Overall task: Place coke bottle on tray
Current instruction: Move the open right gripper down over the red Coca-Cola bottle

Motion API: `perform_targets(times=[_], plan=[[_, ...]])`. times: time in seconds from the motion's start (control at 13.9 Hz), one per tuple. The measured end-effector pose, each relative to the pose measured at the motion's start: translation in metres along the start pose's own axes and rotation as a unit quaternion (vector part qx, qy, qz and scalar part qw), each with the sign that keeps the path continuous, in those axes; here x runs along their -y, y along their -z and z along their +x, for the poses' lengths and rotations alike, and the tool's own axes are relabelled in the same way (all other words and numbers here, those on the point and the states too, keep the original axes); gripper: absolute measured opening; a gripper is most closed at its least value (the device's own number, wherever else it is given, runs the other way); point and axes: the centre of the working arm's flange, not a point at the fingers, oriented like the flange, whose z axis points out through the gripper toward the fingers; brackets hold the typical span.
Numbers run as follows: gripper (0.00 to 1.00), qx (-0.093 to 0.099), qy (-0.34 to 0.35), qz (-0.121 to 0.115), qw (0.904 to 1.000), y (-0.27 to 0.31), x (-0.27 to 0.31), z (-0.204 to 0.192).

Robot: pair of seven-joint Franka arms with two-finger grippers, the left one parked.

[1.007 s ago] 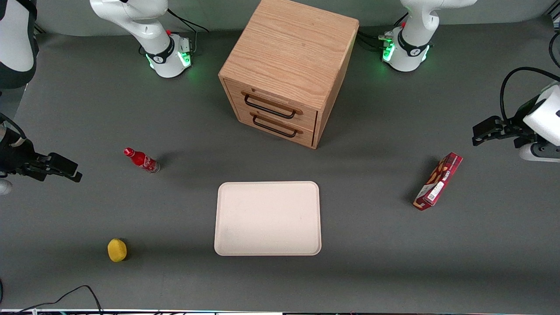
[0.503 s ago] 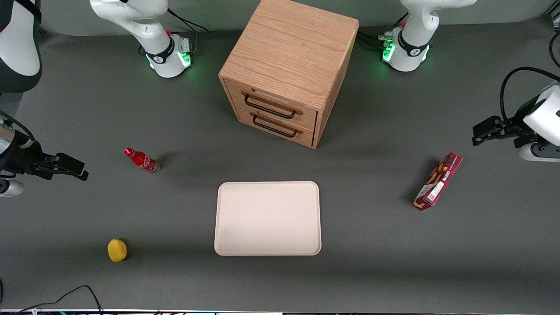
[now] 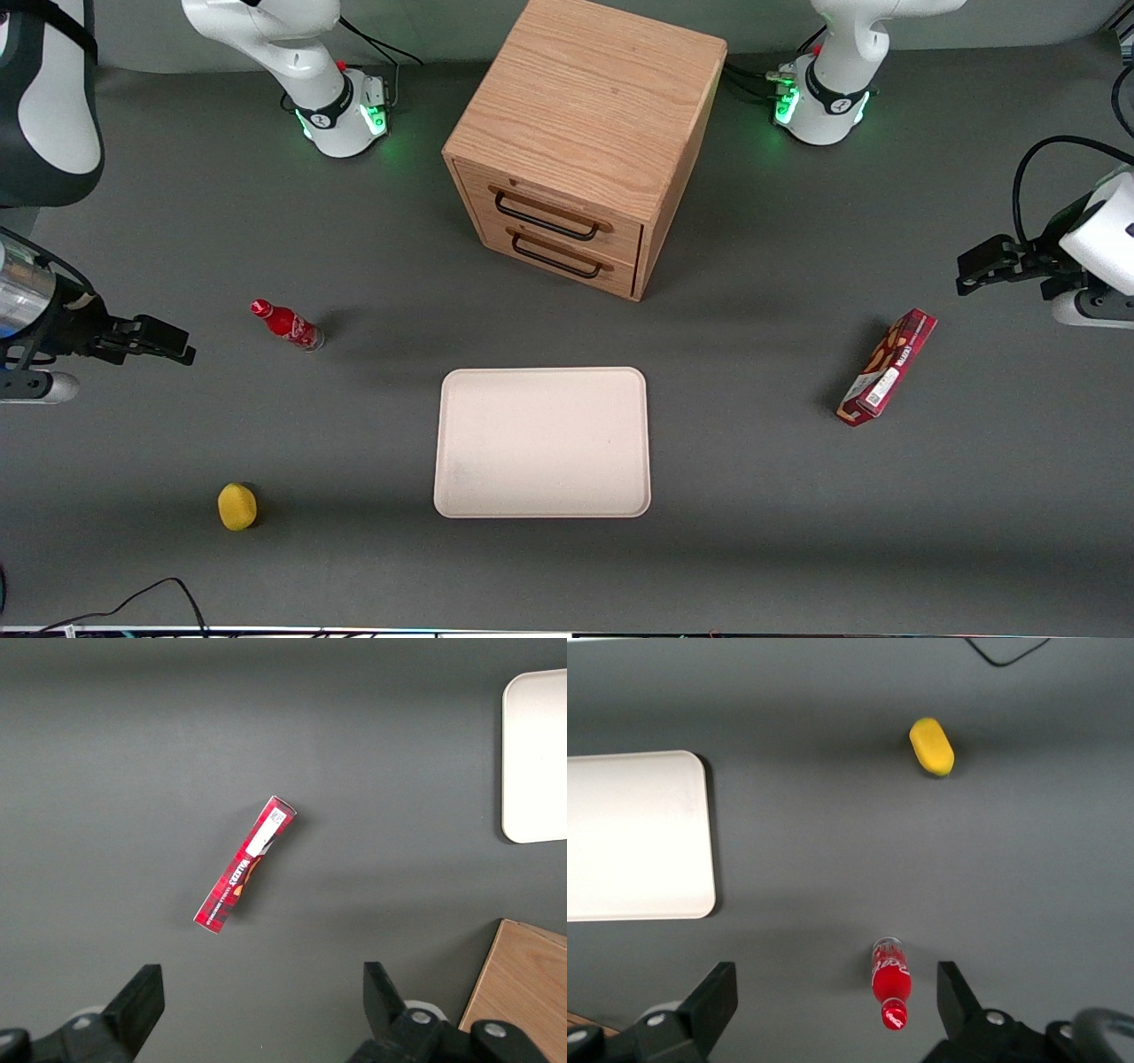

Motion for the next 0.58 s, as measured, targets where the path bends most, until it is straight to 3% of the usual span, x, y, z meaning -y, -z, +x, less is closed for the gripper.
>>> perform_targets(times=[0.22, 0.29, 0.43, 0.58], plan=[[1.00, 0.014, -0.001, -0.001, 0.9999, -0.016, -0.001, -0.003], [1.00, 0.014, -0.001, -0.001, 0.9999, -0.025, -0.001, -0.003], [1.00, -0.004, -0.001, 0.000, 1.0000, -0.049, -0.003, -0.008], [1.00, 0.002, -0.001, 0.000, 1.0000, -0.077, -0.005, -0.025]])
